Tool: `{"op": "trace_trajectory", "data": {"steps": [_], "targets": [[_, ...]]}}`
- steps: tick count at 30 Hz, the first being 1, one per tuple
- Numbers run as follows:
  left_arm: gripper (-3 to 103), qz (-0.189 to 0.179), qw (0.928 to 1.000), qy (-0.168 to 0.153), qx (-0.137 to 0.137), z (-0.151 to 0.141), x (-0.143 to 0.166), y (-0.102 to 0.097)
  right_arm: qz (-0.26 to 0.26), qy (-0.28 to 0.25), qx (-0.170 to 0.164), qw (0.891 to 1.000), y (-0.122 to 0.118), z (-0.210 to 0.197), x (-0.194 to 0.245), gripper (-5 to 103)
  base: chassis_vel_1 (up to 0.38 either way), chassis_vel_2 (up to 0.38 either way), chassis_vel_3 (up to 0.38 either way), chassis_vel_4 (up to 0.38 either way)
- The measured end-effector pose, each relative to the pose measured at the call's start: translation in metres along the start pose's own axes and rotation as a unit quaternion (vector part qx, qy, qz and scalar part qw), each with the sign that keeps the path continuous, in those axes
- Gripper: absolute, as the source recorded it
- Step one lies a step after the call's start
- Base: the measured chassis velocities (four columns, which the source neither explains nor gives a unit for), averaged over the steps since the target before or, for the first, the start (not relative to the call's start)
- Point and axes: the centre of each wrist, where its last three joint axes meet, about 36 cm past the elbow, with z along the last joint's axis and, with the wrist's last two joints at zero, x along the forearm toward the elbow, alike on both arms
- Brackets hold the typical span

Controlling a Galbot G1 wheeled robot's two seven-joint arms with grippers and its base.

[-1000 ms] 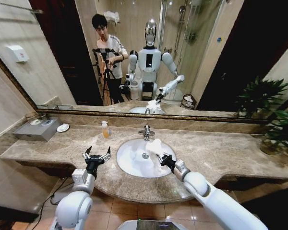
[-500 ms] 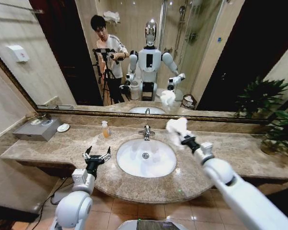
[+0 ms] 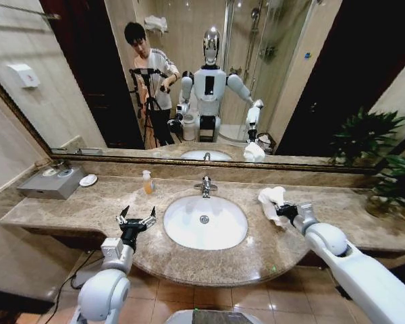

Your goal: Pick up the towel from the sink counter and wipe the mirror surface.

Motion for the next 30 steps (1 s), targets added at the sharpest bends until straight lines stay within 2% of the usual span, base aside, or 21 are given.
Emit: {"op": "trace_trajectory", "data": {"steps": [6, 9, 12, 16, 18, 20, 21, 22, 23, 25, 26, 27, 29, 30], "targets": [[100, 0.0, 1.0, 0.0, 0.0, 0.0, 0.0, 0.0, -0.015, 0.042, -0.014, 0.999, 0.001, -0.006, -0.003, 9, 0.0, 0.0, 0.0, 0.0], [100, 0.0, 1.0, 0.0, 0.0, 0.0, 0.0, 0.0, -0.036, 0.065, -0.039, 0.997, -0.002, -0.011, -0.001, 10, 0.0, 0.0, 0.0, 0.0], [100, 0.0, 1.0, 0.0, 0.0, 0.0, 0.0, 0.0, -0.042, 0.068, -0.049, 0.996, -0.006, -0.012, -0.002, 12, 0.0, 0.0, 0.0, 0.0], [100, 0.0, 1.0, 0.0, 0.0, 0.0, 0.0, 0.0, -0.044, 0.068, -0.059, 0.995, -0.009, -0.011, -0.002, 19, 0.0, 0.0, 0.0, 0.0], [100, 0.0, 1.0, 0.0, 0.0, 0.0, 0.0, 0.0, -0.045, 0.065, -0.066, 0.995, -0.008, -0.009, 0.001, 28, 0.0, 0.0, 0.0, 0.0], [100, 0.0, 1.0, 0.0, 0.0, 0.0, 0.0, 0.0, -0.046, 0.064, -0.067, 0.995, -0.008, -0.008, 0.002, 28, 0.0, 0.0, 0.0, 0.0], [100, 0.0, 1.0, 0.0, 0.0, 0.0, 0.0, 0.0, -0.046, 0.06, -0.069, 0.995, -0.007, -0.007, 0.003, 38, 0.0, 0.0, 0.0, 0.0], [100, 0.0, 1.0, 0.0, 0.0, 0.0, 0.0, 0.0, -0.045, 0.057, -0.069, 0.995, -0.006, -0.006, 0.003, 44, 0.0, 0.0, 0.0, 0.0], [100, 0.0, 1.0, 0.0, 0.0, 0.0, 0.0, 0.0, -0.045, 0.057, -0.069, 0.995, -0.006, -0.006, 0.003, 44, 0.0, 0.0, 0.0, 0.0], [100, 0.0, 1.0, 0.0, 0.0, 0.0, 0.0, 0.0, -0.043, 0.048, -0.066, 0.996, -0.003, -0.003, 0.007, 54, 0.0, 0.0, 0.0, 0.0], [100, 0.0, 1.0, 0.0, 0.0, 0.0, 0.0, 0.0, -0.043, 0.048, -0.066, 0.996, -0.003, -0.003, 0.007, 54, 0.0, 0.0, 0.0, 0.0], [100, 0.0, 1.0, 0.0, 0.0, 0.0, 0.0, 0.0, -0.041, 0.039, -0.064, 0.996, 0.0, -0.001, 0.009, 60, 0.0, 0.0, 0.0, 0.0], [100, 0.0, 1.0, 0.0, 0.0, 0.0, 0.0, 0.0, -0.038, 0.029, -0.061, 0.997, 0.003, 0.002, 0.011, 60, 0.0, 0.0, 0.0, 0.0], [100, 0.0, 1.0, 0.0, 0.0, 0.0, 0.0, 0.0, -0.034, 0.018, -0.056, 0.998, 0.008, 0.005, 0.012, 65, 0.0, 0.0, 0.0, 0.0]]}}
